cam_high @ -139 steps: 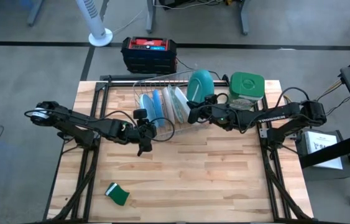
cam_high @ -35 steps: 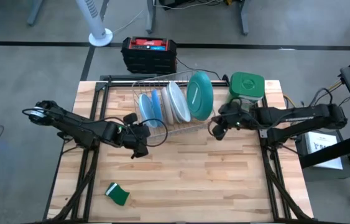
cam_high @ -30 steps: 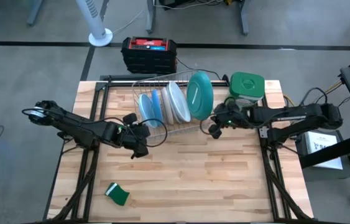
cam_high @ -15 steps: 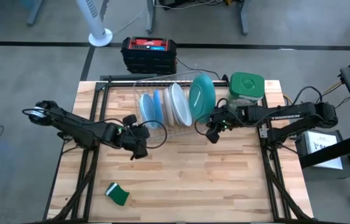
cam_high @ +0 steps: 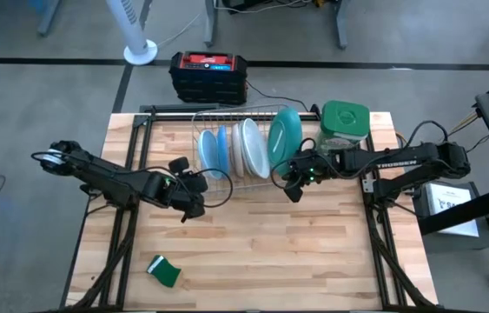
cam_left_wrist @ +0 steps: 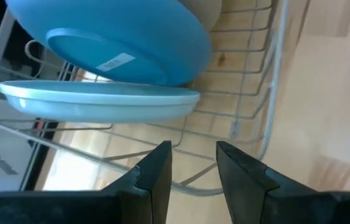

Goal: Sort dishes
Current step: Adjust the plates on the dish rack

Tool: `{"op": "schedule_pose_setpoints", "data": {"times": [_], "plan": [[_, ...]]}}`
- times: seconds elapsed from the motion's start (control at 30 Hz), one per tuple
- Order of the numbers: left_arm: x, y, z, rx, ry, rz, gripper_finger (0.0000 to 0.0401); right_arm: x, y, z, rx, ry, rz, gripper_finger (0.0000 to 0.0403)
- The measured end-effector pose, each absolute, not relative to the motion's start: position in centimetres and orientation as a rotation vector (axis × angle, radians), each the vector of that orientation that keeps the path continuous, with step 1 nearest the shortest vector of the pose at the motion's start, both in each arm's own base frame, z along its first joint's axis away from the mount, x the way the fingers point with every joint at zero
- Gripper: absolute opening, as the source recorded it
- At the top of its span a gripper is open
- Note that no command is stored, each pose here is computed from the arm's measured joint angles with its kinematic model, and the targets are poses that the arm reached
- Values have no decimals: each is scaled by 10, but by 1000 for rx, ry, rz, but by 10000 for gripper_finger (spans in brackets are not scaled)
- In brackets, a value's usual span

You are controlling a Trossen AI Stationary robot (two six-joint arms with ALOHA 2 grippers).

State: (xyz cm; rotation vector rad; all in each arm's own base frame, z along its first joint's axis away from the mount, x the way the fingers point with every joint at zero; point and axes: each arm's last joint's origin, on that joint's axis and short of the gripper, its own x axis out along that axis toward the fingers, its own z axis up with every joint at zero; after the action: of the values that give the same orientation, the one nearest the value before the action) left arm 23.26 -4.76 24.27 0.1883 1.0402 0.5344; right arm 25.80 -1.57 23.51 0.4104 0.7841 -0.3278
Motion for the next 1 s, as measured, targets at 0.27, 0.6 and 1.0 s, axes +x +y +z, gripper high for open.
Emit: {"op": "schedule_pose_setpoints", "data": {"times": [0.27,0.6,1.0], "plan": [[230,-46,243,215,1042,564,116,268,-15,228,432,778,-321,0],[226,-43,244,278,1036,619,116,277,-9,225,437,745,-274,0],[232,-44,266,317,961,600,116,261,7,263,401,654,-150,0]]}}
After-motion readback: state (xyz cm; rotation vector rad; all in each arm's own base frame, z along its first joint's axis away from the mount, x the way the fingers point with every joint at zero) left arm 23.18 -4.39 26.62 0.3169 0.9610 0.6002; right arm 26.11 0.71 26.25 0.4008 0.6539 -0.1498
